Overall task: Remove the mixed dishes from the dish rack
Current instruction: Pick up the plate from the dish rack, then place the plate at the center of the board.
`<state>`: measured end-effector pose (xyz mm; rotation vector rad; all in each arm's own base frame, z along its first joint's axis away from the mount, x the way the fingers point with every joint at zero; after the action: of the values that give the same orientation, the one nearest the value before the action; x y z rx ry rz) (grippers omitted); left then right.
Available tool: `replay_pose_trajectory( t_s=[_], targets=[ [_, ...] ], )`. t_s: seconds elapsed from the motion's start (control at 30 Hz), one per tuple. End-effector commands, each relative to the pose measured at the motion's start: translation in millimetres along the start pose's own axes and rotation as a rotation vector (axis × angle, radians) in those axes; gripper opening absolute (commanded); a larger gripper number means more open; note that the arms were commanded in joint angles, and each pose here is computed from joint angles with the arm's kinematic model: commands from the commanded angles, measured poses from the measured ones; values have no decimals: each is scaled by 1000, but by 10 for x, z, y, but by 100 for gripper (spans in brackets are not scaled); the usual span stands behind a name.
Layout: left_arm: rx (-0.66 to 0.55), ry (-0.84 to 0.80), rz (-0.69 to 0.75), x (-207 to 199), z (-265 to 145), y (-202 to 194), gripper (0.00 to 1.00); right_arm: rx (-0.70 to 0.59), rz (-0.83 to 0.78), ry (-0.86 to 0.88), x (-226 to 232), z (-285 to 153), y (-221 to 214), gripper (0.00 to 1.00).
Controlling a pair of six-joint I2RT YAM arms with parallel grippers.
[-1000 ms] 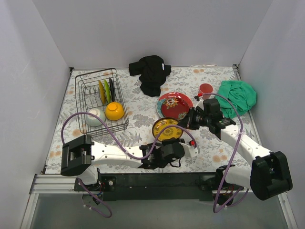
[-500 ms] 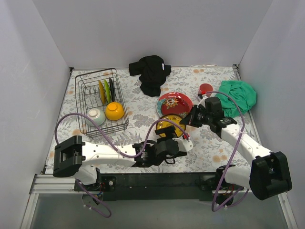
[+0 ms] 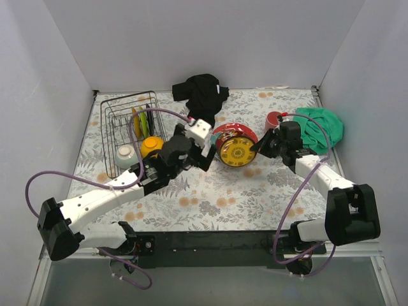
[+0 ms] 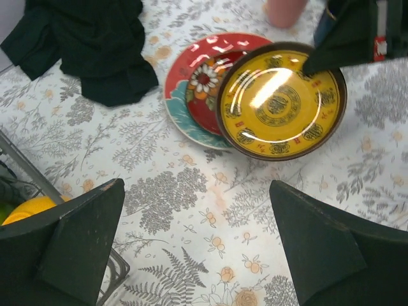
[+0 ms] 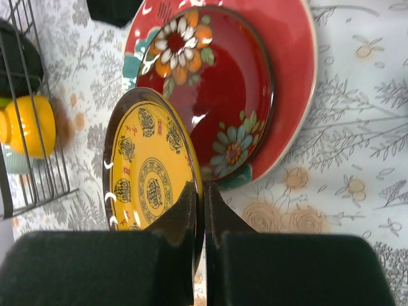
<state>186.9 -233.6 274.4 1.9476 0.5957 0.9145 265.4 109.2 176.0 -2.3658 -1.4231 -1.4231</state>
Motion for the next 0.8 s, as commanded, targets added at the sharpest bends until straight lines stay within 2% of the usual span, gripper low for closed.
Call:
replay_pose_trajectory(
  t_s=[0.0,0.23,0.33,0.43,0.63,0.73,0.77],
  targets=[
    [-65,35,-237,430,-117,125,98,-156,0,97,280,67,380,1],
    [-13,257,-545,1275,-91,-274,98,-143,23,40,198,354,472,1],
    [20,370,-602,1502,-116,-456,98,-121,25,24,134,483,465,1],
    [39,474,-605,1624,-177,-534,98,-97,35,19,85,582,446,1],
    [36,553,-602,1685,-257,-584,98,-88,37,13,19,720,442,2],
    [38,557,-603,1698,-258,-594,98,-79,40,2,-17,774,426,6],
    [39,559,-604,1704,-260,-597,98,-77,40,9,-10,781,429,11]
  ],
)
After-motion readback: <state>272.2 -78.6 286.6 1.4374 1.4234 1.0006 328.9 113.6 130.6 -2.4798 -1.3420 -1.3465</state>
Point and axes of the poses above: each gripper's point midway between its finger pads, its own z axis out along the fingers, its own x axis along the line the jaws close on, y = z × x, the point moved 10 cm from there along -z, back along the fingers, and after that the axes turned 14 degrees about z, right-handed, at the moved point
